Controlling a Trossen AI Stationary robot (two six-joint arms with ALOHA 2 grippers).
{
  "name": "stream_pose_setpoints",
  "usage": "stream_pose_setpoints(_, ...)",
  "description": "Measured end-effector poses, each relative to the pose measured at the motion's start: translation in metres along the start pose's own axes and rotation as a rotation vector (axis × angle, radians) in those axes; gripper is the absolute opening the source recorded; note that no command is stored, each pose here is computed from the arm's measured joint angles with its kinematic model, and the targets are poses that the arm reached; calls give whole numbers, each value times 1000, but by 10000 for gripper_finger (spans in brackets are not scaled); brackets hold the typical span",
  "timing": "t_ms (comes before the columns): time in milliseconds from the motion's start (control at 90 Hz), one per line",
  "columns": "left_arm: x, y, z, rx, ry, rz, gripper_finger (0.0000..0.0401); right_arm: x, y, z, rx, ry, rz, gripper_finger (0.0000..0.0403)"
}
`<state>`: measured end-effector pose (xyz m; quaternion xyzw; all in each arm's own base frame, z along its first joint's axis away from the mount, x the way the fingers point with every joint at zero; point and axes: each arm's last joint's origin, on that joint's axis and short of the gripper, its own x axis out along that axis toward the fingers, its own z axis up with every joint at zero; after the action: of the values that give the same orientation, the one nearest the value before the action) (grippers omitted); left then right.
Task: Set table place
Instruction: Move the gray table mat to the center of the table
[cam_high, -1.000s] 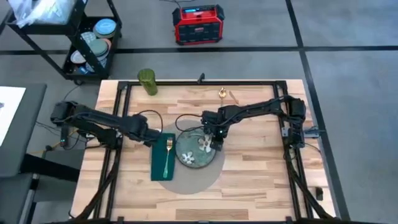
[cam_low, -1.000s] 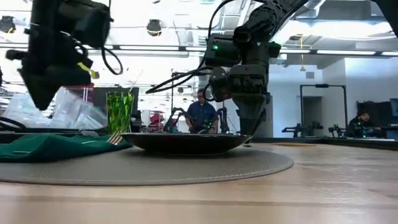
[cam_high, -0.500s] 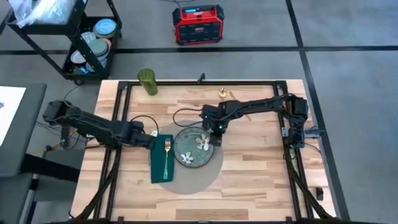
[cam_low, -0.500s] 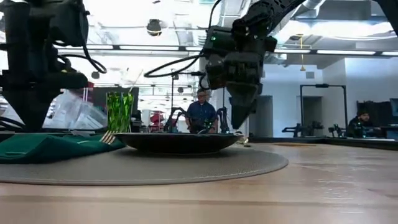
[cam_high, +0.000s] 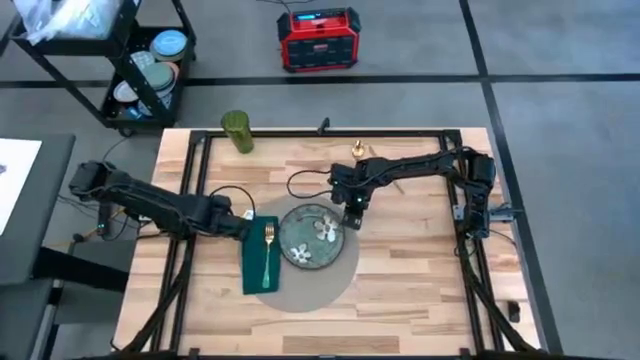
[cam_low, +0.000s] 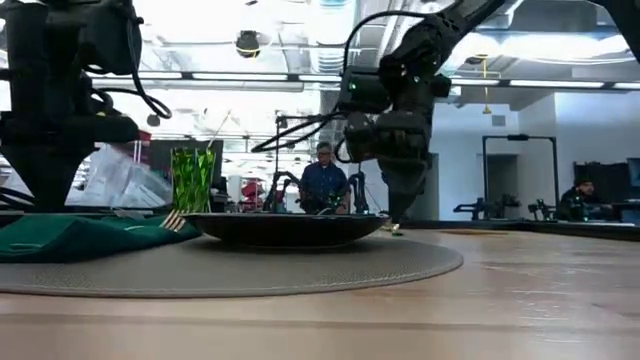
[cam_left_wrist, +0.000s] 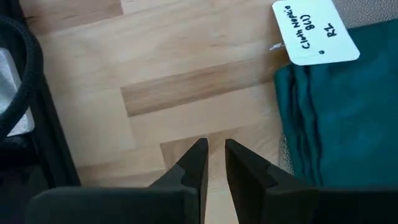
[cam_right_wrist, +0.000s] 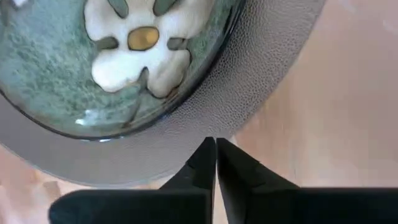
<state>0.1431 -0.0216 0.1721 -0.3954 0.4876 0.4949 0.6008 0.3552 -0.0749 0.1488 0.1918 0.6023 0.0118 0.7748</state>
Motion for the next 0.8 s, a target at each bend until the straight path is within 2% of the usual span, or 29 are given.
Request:
stream_pose_setpoints(200, 0, 0, 0, -2, 0, 0, 35, 17, 0, -6, -32, -69, 10, 0)
stream_pose_setpoints(311, 0, 0, 0, -3, 0, 0, 35, 19, -2, -11, -32, -58, 9, 0)
stream_pose_setpoints(422, 0, 0, 0, -7, 5, 0, 35, 24, -5, -25, -4, 19, -5, 0)
stream_pose_setpoints(544, 0, -1, 0, -10, 7, -7, 35, 27, -11, -42, 87, 117, 1, 0)
stream_pose_setpoints(800, 0, -4, 0, -26, 8, -41, 35, 29, -12, -63, 124, 245, 9, 0)
